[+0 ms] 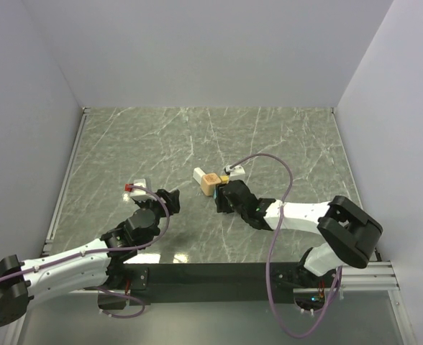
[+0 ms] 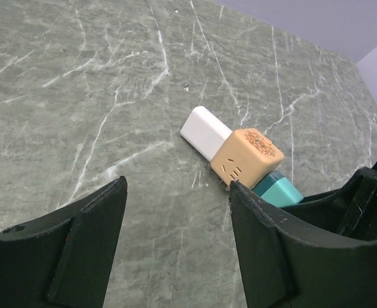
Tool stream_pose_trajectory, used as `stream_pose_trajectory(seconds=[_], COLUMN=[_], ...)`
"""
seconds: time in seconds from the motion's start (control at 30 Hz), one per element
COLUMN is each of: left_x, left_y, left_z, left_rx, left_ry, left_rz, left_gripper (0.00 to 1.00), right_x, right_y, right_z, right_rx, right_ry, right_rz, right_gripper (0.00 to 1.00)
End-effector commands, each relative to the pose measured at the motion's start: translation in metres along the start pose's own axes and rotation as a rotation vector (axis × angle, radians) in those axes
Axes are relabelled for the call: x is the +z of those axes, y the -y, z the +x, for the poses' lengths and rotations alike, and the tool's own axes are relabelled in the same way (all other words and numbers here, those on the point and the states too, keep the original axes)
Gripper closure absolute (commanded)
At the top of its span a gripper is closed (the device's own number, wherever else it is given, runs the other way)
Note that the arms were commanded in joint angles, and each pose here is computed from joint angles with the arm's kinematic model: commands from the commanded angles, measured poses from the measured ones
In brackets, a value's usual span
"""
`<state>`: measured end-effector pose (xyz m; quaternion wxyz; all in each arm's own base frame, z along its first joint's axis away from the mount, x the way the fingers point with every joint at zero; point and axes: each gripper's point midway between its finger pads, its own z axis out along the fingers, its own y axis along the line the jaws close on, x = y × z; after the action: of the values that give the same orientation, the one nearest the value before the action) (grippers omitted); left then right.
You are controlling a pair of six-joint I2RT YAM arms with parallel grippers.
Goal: Insert the plug
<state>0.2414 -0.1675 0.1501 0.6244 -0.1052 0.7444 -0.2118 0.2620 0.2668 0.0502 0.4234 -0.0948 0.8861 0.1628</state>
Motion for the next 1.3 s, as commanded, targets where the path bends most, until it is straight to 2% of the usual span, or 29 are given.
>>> stream_pose_trajectory(seconds=[0.0, 0.03, 0.13, 0.23, 0.47, 0.7, 0.93, 1.0, 1.27], left_x=[-0.001, -0.001, -0.001, -0.001, 0.006, 0.024, 0.038, 0.04, 0.05], left_y=[-0.003, -0.003, -0.003, -0.004, -0.02, -0.04, -0.059, -0.061, -0.064], left_z=[-0.007, -0.008, -0.01, -0.012, -0.02, -0.065, -0.088, -0.094, -0.104], left_rx=[-0.026, -0.027, -0.025, -0.024, -0.021, -0.033, -0.005, -0.002, 0.013], left_ry=[0.028, 0.03, 0.037, 0.042, 0.068, 0.153, 0.154, 0.157, 0.126], left_rz=[-0.015, -0.015, -0.018, -0.028, -0.117, -0.14, -0.193, -0.21, -0.3], left_gripper=[0.29, 0.29, 0.29, 0.28, 0.19, 0.16, 0.15, 0.11, 0.09], right_x=[-0.003, -0.005, -0.013, -0.026, -0.061, -0.073, -0.092, -0.098, -0.127], right_y=[-0.001, -0.002, -0.006, -0.009, 0.003, 0.052, 0.114, 0.13, 0.153], right_z=[-0.007, -0.009, -0.02, -0.033, -0.06, -0.076, -0.118, -0.127, -0.138], right_rx=[-0.006, -0.004, 0.003, 0.008, 0.029, 0.051, 0.188, 0.212, 0.263], right_ry=[0.037, 0.039, 0.067, 0.109, 0.219, 0.308, 0.469, 0.496, 0.559], right_rz=[0.003, -0.002, -0.026, -0.06, -0.049, 0.068, 0.147, 0.179, 0.204], right_gripper=[0.39, 0.26, 0.15, 0.09, 0.07, 0.04, 0.04, 0.04, 0.04])
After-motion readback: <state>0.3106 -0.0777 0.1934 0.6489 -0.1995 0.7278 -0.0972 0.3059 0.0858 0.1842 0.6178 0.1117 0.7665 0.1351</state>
